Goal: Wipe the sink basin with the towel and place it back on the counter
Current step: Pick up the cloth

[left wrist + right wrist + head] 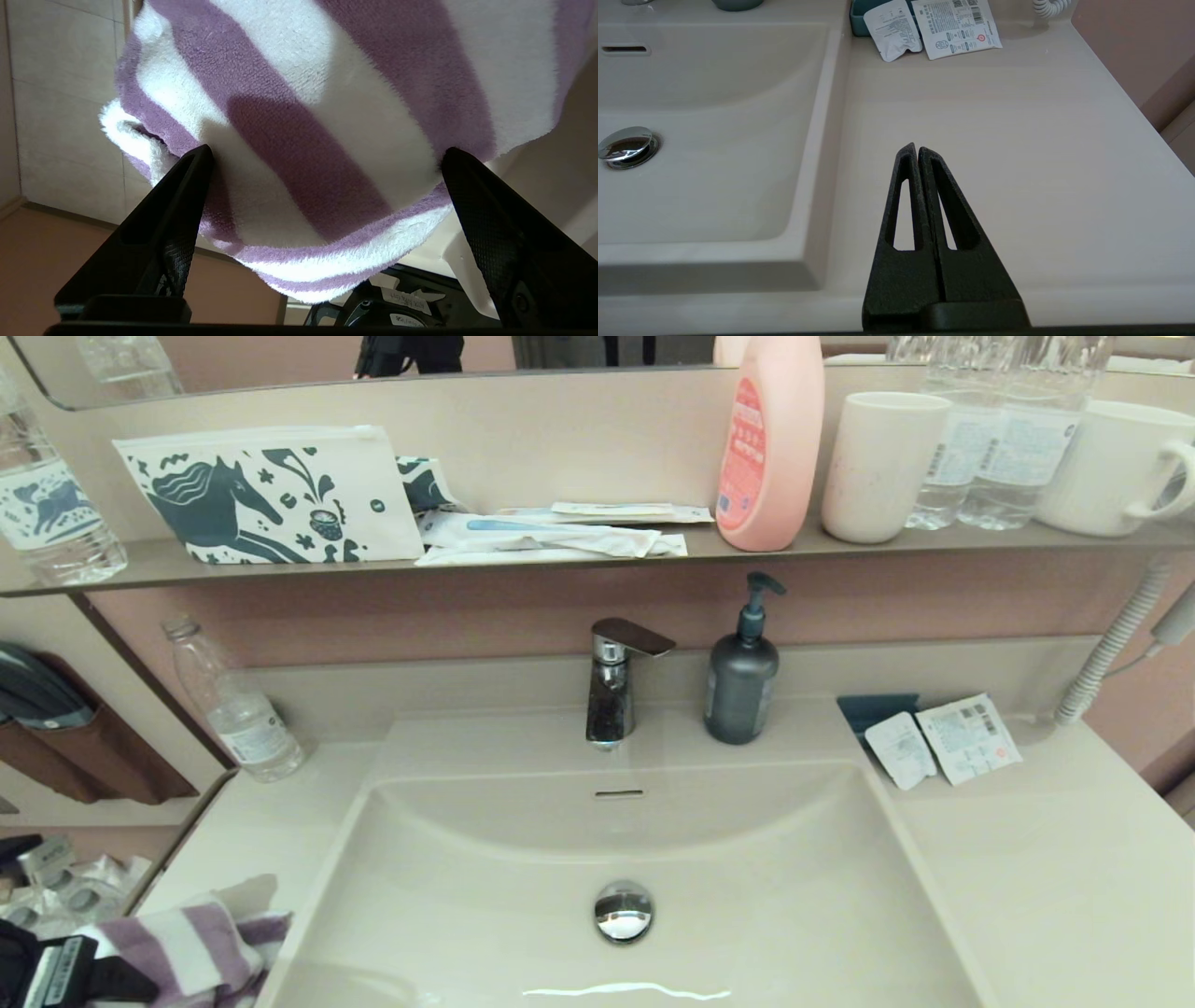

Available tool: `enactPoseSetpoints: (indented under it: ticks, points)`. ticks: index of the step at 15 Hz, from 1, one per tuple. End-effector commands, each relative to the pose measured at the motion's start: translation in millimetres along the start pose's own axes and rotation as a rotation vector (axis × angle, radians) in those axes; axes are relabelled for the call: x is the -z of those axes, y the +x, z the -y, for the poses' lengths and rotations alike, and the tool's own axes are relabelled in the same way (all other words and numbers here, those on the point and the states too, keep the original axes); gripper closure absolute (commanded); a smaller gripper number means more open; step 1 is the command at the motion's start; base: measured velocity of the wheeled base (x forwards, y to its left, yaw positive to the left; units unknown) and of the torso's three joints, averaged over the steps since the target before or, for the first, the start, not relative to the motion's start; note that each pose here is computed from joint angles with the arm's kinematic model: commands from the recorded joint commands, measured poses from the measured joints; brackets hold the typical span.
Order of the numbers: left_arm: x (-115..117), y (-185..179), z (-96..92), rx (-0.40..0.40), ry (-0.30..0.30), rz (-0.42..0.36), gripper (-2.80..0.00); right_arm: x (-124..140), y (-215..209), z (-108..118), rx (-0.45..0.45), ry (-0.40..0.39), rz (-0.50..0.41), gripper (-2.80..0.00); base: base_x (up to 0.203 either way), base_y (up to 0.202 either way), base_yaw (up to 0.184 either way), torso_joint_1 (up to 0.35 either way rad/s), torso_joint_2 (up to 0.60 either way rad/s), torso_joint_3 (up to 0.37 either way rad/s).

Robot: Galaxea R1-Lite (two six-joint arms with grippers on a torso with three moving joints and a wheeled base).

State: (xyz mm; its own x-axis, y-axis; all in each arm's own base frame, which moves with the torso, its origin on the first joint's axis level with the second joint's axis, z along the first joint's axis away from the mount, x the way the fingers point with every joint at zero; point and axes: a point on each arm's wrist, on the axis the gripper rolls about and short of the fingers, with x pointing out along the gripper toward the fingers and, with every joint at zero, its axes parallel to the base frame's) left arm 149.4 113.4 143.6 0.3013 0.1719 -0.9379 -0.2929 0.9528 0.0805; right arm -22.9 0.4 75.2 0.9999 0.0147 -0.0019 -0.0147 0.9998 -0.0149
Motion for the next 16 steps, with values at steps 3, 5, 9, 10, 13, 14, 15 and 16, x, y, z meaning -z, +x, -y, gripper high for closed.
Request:
enactPoseSetpoints:
  ticks: [3, 5, 9, 10, 13, 14, 15, 16]
  points:
    - [8, 10, 2.8, 0.148, 0.004, 0.026, -2.8, 0, 0, 0, -0.001, 0.0, -0.001, 0.0, 0.0, 0.0, 0.0, 0.0, 0.0, 0.0]
    - [8, 19, 3.4, 0.157, 0.01, 0.017, -2.8, 0, 0, 0, -0.001, 0.0, -0.001, 0.0, 0.0, 0.0, 0.0, 0.0, 0.0, 0.0]
    - [4, 37, 0.8, 0.157, 0.022, 0.019, -2.8, 0, 0, 0, -0.001, 0.0, -0.001, 0.0, 0.0, 0.0, 0.0, 0.0, 0.0, 0.0]
    - [3, 40, 0.1, 0.156, 0.026, 0.023, -2.8, 0, 0, 0, -0.001, 0.0, -0.001, 0.0, 0.0, 0.0, 0.0, 0.0, 0.0, 0.0]
    - [0, 40, -1.0, 0.15, 0.048, 0.049, 0.0, 0, 0, 0, -0.001, 0.0, -0.001, 0.0, 0.0, 0.0, 0.0, 0.0, 0.0, 0.0]
    - [-1, 40, -1.4, 0.145, 0.051, 0.06, 0.0, 0, 0, 0, -0.001, 0.0, -0.001, 0.0, 0.0, 0.0, 0.0, 0.0, 0.0, 0.0]
    - [-2, 39, -1.5, 0.141, 0.053, 0.07, 0.0, 0, 0, 0, -0.001, 0.0, -0.001, 0.0, 0.0, 0.0, 0.0, 0.0, 0.0, 0.0]
    - [-2, 38, -1.4, 0.138, 0.054, 0.072, 0.0, 0, 0, 0, -0.001, 0.0, -0.001, 0.0, 0.0, 0.0, 0.0, 0.0, 0.0, 0.0]
